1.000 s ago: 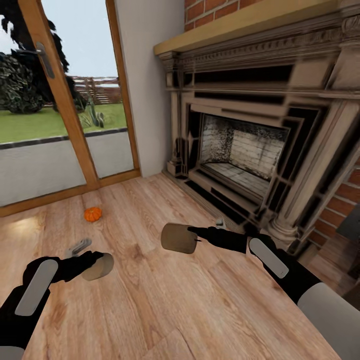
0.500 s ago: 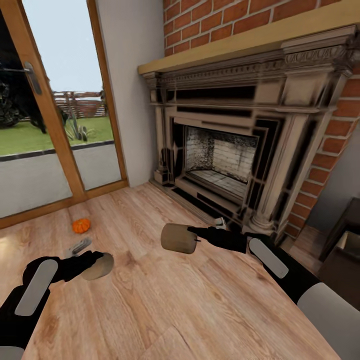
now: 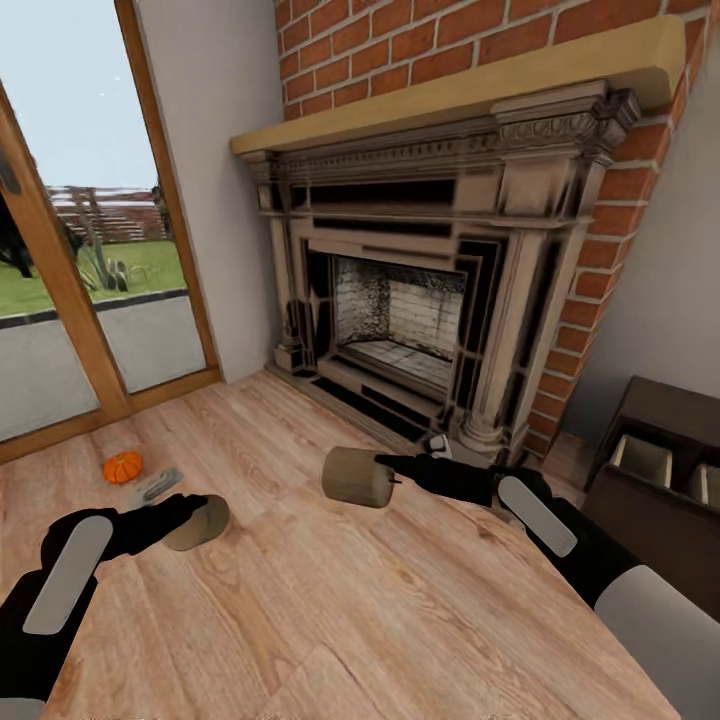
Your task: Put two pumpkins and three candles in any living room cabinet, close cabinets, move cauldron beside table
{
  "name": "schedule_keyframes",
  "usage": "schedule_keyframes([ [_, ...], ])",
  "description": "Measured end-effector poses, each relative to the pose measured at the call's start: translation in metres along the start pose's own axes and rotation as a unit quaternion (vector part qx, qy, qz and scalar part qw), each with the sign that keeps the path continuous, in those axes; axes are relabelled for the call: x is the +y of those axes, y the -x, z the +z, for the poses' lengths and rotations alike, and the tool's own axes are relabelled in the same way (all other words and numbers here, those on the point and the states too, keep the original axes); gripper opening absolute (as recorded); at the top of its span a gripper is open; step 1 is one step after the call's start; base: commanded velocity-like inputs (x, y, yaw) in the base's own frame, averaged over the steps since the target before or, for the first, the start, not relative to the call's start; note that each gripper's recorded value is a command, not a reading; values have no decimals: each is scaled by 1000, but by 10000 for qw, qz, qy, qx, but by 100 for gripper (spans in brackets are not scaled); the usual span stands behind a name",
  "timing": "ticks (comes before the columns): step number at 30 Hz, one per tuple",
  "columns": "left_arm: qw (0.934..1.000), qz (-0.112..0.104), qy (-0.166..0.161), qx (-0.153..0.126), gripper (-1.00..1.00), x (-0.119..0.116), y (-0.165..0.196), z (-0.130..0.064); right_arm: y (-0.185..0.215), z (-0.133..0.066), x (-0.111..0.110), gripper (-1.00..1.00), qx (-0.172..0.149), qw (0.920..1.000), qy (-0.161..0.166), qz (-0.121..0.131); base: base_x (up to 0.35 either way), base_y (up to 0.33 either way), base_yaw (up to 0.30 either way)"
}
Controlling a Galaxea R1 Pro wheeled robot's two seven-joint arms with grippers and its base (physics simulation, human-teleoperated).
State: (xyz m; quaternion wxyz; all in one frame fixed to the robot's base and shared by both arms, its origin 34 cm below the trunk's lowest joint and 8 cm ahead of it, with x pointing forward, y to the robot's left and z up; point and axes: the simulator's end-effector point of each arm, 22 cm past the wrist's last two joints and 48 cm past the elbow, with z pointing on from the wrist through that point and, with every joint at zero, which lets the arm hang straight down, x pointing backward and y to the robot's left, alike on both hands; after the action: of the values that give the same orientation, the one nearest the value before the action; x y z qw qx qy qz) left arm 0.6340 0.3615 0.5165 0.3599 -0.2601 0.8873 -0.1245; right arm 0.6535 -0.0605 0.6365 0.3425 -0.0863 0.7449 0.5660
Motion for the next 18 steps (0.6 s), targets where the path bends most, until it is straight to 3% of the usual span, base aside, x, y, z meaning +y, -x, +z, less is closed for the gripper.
schedule_keyframes([
  [9, 10000, 2, -12, 3, -100, 0, 0, -1, 1, -1, 1, -100, -11, 10000, -10, -1, -57, 0, -127],
  [13, 9996, 88, -113, 232, -100, -4, -10, -2, 1, -4, -6, -100, -19, 10000, -80, 39, -1, 0, -259],
  [18, 9951, -370, -846, 344, -100, -17, 0, -14, 1, -7, -13, -100, -28, 9999, -150, 78, 0, 0, -272],
])
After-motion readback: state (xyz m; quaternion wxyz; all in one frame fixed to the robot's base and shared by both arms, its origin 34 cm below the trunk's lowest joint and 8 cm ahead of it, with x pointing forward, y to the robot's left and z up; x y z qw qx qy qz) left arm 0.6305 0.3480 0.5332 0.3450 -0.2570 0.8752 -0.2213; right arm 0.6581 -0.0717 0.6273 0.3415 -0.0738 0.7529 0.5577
